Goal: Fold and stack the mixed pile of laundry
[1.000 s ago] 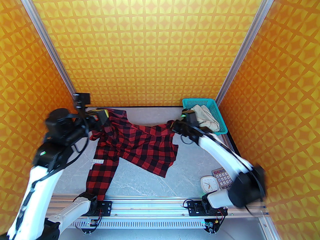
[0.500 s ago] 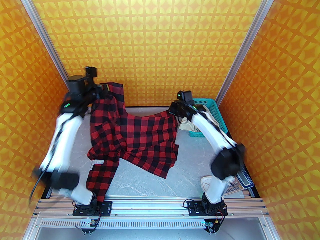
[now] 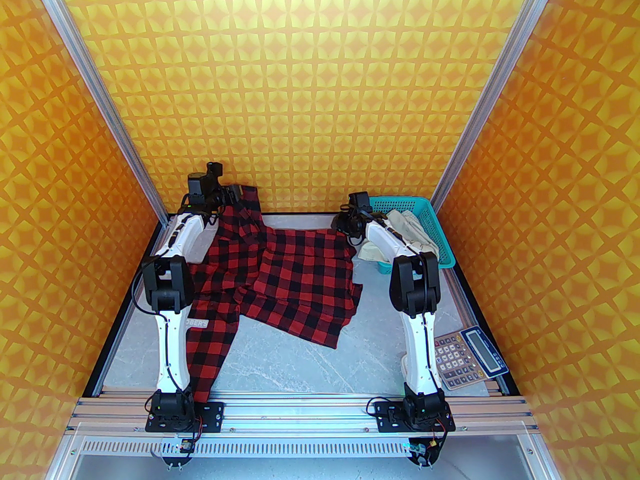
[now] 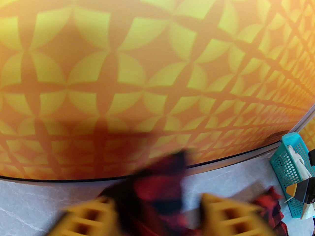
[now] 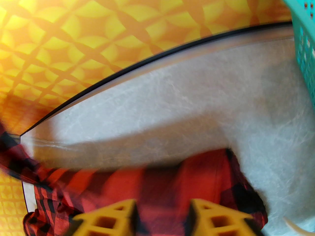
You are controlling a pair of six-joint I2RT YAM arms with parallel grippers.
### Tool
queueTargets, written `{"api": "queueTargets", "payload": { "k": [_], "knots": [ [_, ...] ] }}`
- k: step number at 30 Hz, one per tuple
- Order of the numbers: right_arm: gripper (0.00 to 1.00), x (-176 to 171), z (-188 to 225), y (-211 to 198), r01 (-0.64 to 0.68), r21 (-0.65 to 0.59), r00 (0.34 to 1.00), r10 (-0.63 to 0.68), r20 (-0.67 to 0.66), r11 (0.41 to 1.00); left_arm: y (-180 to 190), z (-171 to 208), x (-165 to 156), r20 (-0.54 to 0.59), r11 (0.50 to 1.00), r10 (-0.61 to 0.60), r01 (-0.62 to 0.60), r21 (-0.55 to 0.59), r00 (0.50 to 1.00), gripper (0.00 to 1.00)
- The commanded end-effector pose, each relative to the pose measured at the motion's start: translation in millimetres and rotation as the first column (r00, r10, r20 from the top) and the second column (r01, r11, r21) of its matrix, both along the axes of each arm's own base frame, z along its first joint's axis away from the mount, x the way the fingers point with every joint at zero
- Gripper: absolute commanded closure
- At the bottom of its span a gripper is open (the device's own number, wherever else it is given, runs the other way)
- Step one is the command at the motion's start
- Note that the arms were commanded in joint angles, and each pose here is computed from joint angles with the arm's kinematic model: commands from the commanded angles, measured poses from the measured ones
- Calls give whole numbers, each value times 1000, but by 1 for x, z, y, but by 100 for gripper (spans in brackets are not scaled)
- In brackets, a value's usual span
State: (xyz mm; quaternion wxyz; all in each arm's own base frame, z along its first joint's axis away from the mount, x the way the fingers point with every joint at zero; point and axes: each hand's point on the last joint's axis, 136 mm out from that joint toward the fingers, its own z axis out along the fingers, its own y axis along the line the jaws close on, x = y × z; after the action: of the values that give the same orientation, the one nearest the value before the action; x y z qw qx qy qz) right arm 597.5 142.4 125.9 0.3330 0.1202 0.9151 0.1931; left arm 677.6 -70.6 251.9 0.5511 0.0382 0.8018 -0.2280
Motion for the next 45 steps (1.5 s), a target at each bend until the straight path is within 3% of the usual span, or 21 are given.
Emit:
{"api": "queueTargets", "payload": {
  "k": [1,5,9,13,18,21,22,28,30,38,42,45],
  "knots": [
    [49,-40,48,0,-32,-6,997,33,65,999,-9,59,-50,60,997,-57,54,60,997,41],
    [48,-119,26,6,-77,-70,997,76,-21,995,-14,51,-132,-36,998,-41,43,54,999,40],
    [51,-209,-18,24,-152,-80,979,139,-153,985,-36,-9,-225,-245,999,-29,33,13,969,48],
    [57,-280,-59,44,-260,-110,938,224,-265,959,-52,-69,-298,-398,999,-35,37,-1,917,59],
    [62,-321,-91,58,-325,-105,894,269,-359,940,-40,-126,-359,-533,1000,19,-16,10,846,63],
    [61,-332,-106,58,-323,-114,881,254,-400,939,-30,-151,-380,-597,998,67,-58,35,799,55],
    [61,-335,-110,56,-317,-123,879,243,-410,940,-27,-159,-385,-619,996,83,-72,42,781,52],
    [61,-360,-132,35,-274,-153,855,168,-491,949,-15,-196,-407,-706,986,158,-144,80,691,54],
    [61,-371,-138,28,-260,-156,845,147,-514,953,-13,-196,-410,-707,984,169,-158,82,687,54],
    [61,-416,-134,2,-249,-171,811,109,-574,953,-17,-152,-388,-628,991,136,-106,86,766,50],
    [60,-413,-106,-5,-270,-208,828,116,-549,940,-27,-141,-348,-596,994,107,-70,85,796,50],
    [55,-388,-70,7,-289,-213,863,158,-481,933,-40,-128,-304,-549,997,76,-51,61,832,51]
  ]
}}
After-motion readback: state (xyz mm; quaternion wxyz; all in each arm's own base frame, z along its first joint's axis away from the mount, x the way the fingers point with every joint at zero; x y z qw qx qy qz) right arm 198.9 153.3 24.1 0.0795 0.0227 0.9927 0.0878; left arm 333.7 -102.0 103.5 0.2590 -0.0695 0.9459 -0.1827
